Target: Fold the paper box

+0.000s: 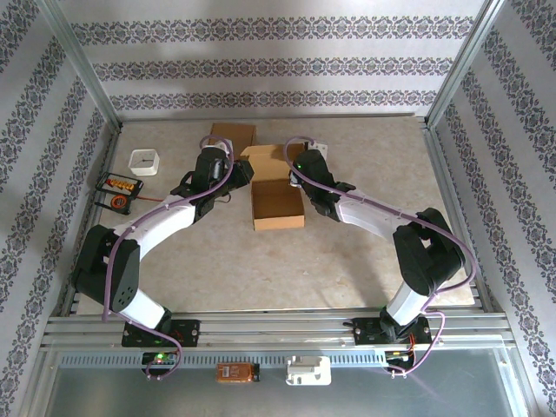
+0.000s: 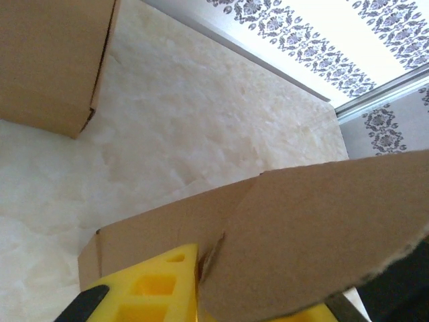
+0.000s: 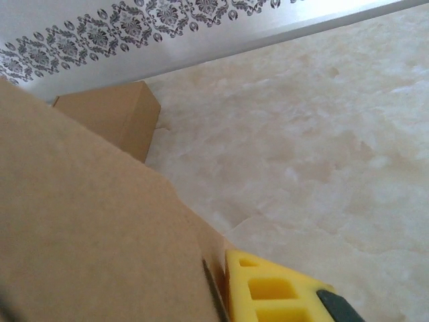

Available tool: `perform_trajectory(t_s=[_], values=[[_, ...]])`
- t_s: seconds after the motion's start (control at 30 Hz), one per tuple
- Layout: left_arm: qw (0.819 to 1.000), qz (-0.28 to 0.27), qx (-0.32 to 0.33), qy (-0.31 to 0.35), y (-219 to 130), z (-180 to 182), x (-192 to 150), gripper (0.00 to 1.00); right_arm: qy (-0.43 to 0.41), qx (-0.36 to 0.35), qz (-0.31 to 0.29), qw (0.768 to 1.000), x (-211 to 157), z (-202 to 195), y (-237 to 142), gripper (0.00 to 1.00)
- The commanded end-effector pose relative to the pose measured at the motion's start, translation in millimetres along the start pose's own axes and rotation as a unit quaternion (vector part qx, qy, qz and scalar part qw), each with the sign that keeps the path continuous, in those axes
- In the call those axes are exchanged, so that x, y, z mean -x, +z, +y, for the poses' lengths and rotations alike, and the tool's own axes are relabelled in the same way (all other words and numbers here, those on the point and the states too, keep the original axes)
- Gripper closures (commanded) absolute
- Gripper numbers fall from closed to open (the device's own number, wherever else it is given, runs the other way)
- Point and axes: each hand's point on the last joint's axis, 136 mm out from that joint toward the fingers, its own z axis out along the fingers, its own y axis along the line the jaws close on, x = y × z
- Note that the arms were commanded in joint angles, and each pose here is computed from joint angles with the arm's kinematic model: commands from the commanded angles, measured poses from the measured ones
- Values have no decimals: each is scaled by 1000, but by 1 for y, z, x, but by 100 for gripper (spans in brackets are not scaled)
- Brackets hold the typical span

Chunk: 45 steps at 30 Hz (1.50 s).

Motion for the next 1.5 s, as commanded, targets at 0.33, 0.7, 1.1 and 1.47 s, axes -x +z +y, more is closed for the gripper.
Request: perform_trajectory(t_s=[0.33, 0.7, 1.1, 1.47], values=[[996, 76, -31, -44, 11, -18, -25, 79, -8, -2, 4, 1000, -5, 3, -8, 85], [993, 96, -43, -54, 18, -18, -34, 79, -10, 6, -4, 1000, -1, 8, -17, 85], [992, 113, -31, -55, -2, 0, -58, 79, -10, 12, 6, 1000, -25, 2, -33, 83], [993, 102, -41, -51, -18, -4, -57, 61, -4, 31, -5, 999, -25, 5, -62, 58]])
